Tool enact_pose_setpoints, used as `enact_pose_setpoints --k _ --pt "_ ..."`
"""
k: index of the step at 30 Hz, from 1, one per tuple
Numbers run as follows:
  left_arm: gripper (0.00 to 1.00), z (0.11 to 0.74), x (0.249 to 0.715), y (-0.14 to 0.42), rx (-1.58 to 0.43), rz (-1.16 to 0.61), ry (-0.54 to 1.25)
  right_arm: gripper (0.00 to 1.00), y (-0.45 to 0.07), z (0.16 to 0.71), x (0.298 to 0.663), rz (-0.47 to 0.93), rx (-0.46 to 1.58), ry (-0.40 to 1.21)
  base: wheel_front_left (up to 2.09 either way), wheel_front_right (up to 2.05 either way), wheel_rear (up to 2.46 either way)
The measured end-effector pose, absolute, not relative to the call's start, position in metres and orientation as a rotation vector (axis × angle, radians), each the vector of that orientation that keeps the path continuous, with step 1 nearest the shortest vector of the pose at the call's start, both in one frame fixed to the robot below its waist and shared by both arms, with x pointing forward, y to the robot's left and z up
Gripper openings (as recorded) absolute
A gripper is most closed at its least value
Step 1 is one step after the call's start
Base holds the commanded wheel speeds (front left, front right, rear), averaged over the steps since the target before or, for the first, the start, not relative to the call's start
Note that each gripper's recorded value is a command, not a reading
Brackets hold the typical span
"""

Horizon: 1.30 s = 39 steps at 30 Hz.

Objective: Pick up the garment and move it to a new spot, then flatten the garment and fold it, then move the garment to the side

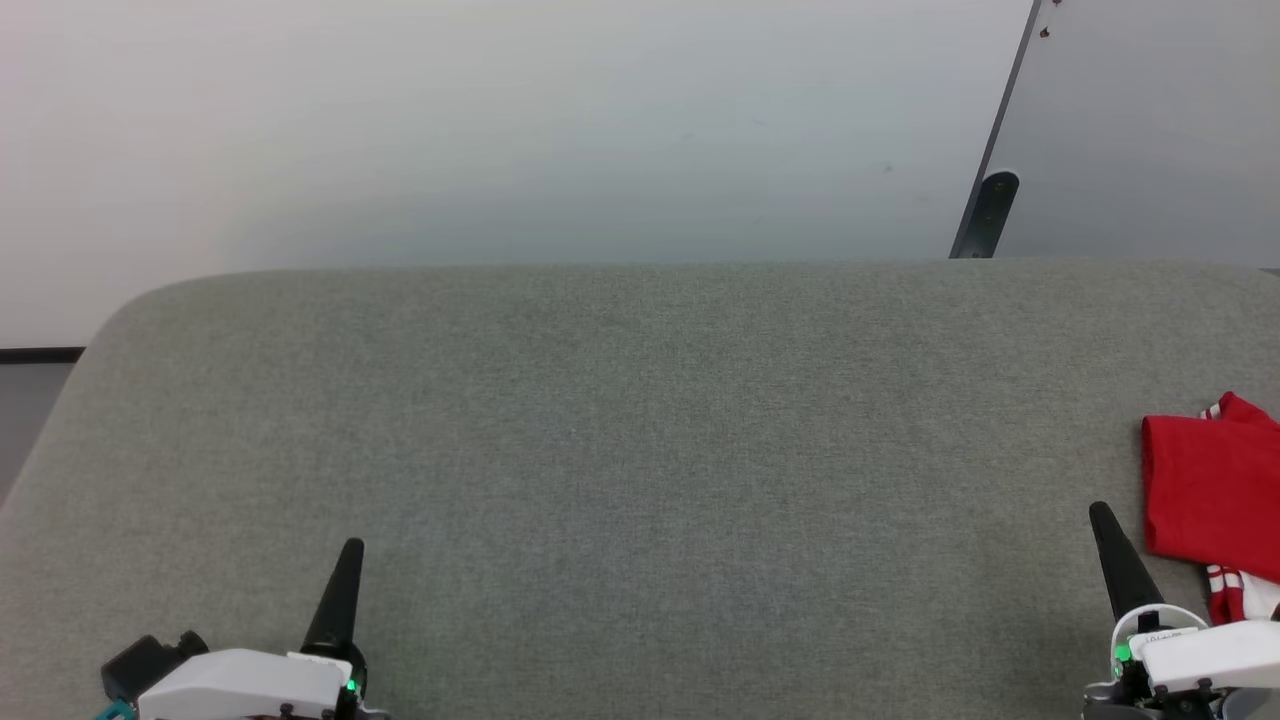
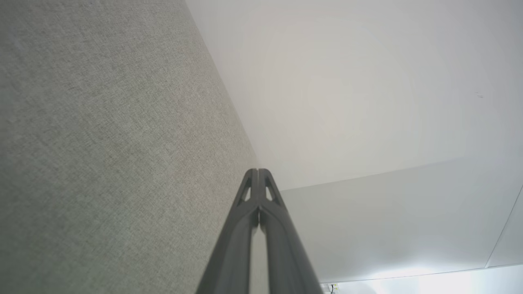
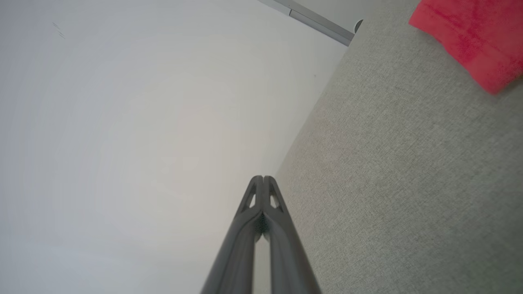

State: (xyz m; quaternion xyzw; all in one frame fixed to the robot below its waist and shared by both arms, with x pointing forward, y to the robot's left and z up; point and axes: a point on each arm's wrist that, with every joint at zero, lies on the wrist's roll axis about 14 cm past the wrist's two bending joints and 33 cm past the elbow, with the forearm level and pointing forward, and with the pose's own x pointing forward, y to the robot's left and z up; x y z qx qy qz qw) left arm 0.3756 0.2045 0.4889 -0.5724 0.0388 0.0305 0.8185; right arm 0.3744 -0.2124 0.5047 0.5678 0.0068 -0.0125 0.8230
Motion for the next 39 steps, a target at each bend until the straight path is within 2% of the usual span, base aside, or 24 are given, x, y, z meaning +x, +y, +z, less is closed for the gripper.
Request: enact_pose_setpoints --k 39 --pt "0.0 0.503 0.387 0.2 -1.526 0.014 0.02 0.0 -0.202 0.504 0.385 -0.013 1.522 0.008 0.0 0.0 0.0"
